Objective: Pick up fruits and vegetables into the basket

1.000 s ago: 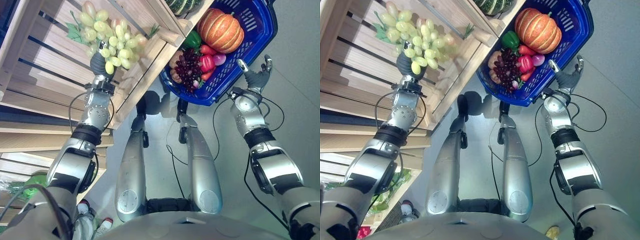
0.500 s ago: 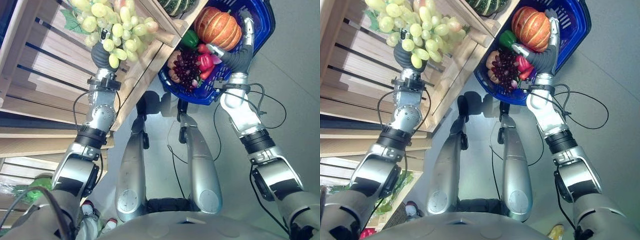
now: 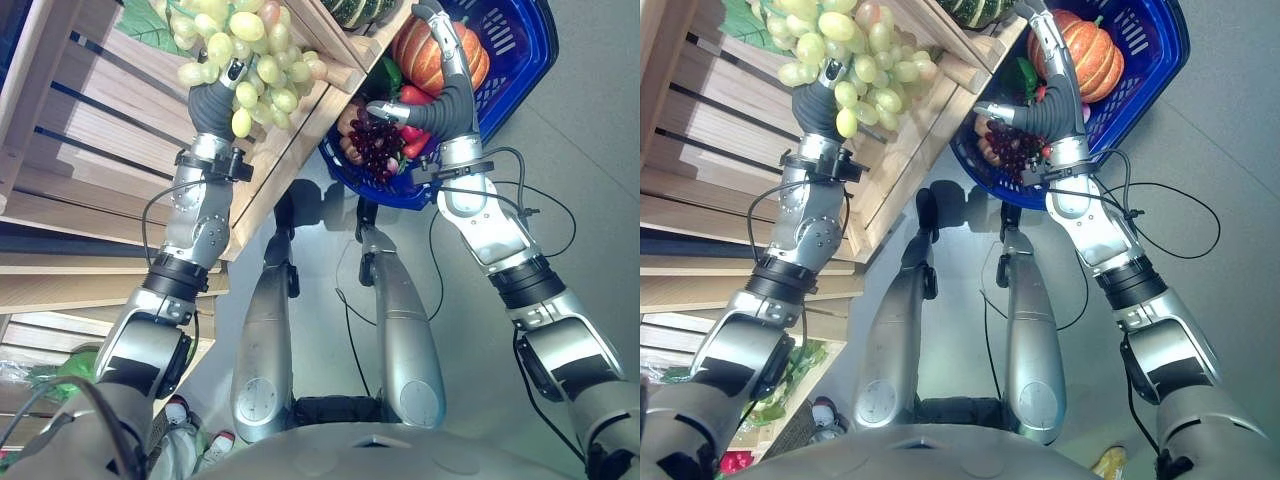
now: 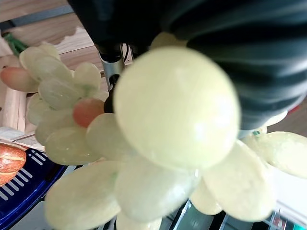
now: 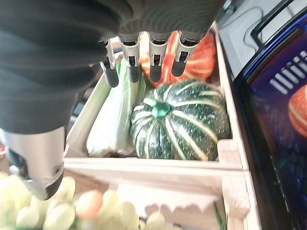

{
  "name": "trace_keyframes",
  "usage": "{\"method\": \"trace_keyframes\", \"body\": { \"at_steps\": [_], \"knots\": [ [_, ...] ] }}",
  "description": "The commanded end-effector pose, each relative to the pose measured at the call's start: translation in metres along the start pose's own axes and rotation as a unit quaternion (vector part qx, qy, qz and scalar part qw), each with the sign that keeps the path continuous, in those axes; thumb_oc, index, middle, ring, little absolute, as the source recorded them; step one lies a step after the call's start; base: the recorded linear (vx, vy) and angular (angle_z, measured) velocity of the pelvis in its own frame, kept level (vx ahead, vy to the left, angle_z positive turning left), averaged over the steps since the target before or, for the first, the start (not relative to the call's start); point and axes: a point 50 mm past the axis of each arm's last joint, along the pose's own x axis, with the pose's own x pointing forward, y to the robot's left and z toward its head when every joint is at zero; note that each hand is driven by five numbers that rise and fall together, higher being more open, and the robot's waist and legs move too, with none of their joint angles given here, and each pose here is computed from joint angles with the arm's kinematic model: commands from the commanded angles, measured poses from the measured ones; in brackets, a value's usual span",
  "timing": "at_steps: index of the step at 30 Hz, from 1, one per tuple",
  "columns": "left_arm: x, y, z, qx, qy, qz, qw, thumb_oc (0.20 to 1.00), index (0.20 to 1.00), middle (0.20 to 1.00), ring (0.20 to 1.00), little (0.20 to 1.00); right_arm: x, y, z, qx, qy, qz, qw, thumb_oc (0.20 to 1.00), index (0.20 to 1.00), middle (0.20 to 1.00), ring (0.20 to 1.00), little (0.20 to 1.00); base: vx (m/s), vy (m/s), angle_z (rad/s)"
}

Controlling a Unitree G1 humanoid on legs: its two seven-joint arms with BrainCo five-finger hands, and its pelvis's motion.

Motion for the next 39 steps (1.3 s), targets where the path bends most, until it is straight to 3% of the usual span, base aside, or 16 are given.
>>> {"method": "trace_keyframes", "body": {
  "at_steps": [1, 15, 39],
  "knots": [
    [0.011, -0.027, 0.029, 0.014, -0.091, -0.069, 0.993, 0.200, 0.200, 0.200, 0.200, 0.200, 0.003, 0.001, 0.028, 0.044, -0.062, 0.026, 0.997, 1.000, 1.000, 1.000, 1.000, 1.000, 0.00, 0.000, 0.00],
    [0.017, -0.061, 0.034, -0.020, -0.103, -0.155, 0.982, 0.200, 0.200, 0.200, 0.200, 0.200, 0.006, 0.027, 0.038, 0.129, -0.039, 0.102, 0.986, 1.000, 1.000, 1.000, 1.000, 1.000, 0.00, 0.000, 0.00],
    [0.019, -0.095, 0.027, -0.050, -0.074, -0.244, 0.966, 0.200, 0.200, 0.200, 0.200, 0.200, 0.015, 0.038, 0.051, 0.170, -0.043, 0.105, 0.979, 1.000, 1.000, 1.000, 1.000, 1.000, 0.00, 0.000, 0.00]
  ]
}}
